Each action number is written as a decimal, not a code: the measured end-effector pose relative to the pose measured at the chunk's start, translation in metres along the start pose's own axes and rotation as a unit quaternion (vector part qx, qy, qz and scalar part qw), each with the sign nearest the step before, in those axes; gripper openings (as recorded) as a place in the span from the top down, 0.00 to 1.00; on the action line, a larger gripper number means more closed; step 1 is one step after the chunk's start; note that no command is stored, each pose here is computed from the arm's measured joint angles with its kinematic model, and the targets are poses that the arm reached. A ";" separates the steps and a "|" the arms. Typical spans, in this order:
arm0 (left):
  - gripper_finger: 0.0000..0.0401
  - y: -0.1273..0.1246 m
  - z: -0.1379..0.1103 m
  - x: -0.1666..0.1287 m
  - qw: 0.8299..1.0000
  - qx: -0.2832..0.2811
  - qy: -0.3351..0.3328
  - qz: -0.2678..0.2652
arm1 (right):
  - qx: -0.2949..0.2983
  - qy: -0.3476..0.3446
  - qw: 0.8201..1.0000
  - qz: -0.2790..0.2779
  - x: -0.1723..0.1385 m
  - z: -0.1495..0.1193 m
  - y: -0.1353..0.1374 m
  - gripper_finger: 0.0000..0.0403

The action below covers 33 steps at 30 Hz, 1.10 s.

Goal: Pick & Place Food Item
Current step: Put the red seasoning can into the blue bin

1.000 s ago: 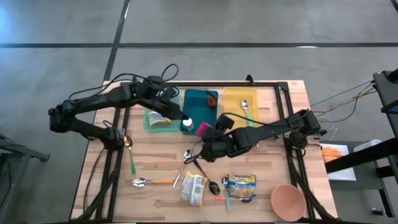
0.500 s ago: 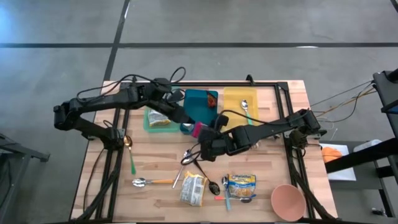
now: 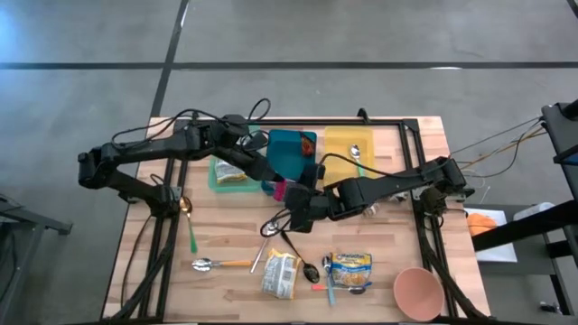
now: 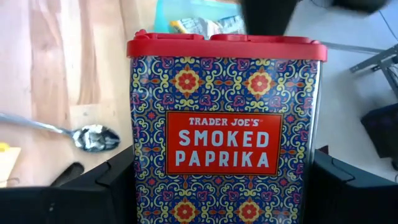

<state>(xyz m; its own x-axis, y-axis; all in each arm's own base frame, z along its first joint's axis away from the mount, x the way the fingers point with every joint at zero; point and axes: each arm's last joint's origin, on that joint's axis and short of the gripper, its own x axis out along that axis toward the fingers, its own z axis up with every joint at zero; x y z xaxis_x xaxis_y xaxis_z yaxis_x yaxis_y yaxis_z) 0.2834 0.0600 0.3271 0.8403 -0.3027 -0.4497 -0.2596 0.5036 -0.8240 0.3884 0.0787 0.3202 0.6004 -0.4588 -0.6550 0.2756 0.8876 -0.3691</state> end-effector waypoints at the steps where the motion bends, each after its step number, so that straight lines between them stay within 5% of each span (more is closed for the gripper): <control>1: 0.07 0.001 0.000 0.002 1.000 -0.003 0.000 0.002 | 0.002 -0.002 1.000 -0.001 0.001 0.001 -0.001 0.31; 17: 0.09 0.010 0.003 0.025 0.999 -0.025 -0.019 0.036 | 0.015 -0.013 1.000 -0.009 0.004 0.006 -0.016 0.31; 28: 0.47 0.006 0.006 0.024 0.999 0.001 -0.029 0.017 | 0.019 -0.012 0.999 -0.029 0.009 0.007 -0.024 0.31; 33: 0.48 0.005 0.006 0.024 0.999 0.006 -0.029 0.012 | 0.016 -0.013 0.999 -0.039 0.009 0.007 -0.026 0.31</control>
<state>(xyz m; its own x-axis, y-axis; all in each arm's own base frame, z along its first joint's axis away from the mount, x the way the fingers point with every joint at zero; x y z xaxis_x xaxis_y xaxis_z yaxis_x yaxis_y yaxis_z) 0.3055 0.0602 0.3143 0.8602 -0.2432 -0.4482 -0.2743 0.5203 -0.8087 0.3925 0.0519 0.3283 0.5951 -0.5259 -0.6078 0.3463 0.8502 -0.3966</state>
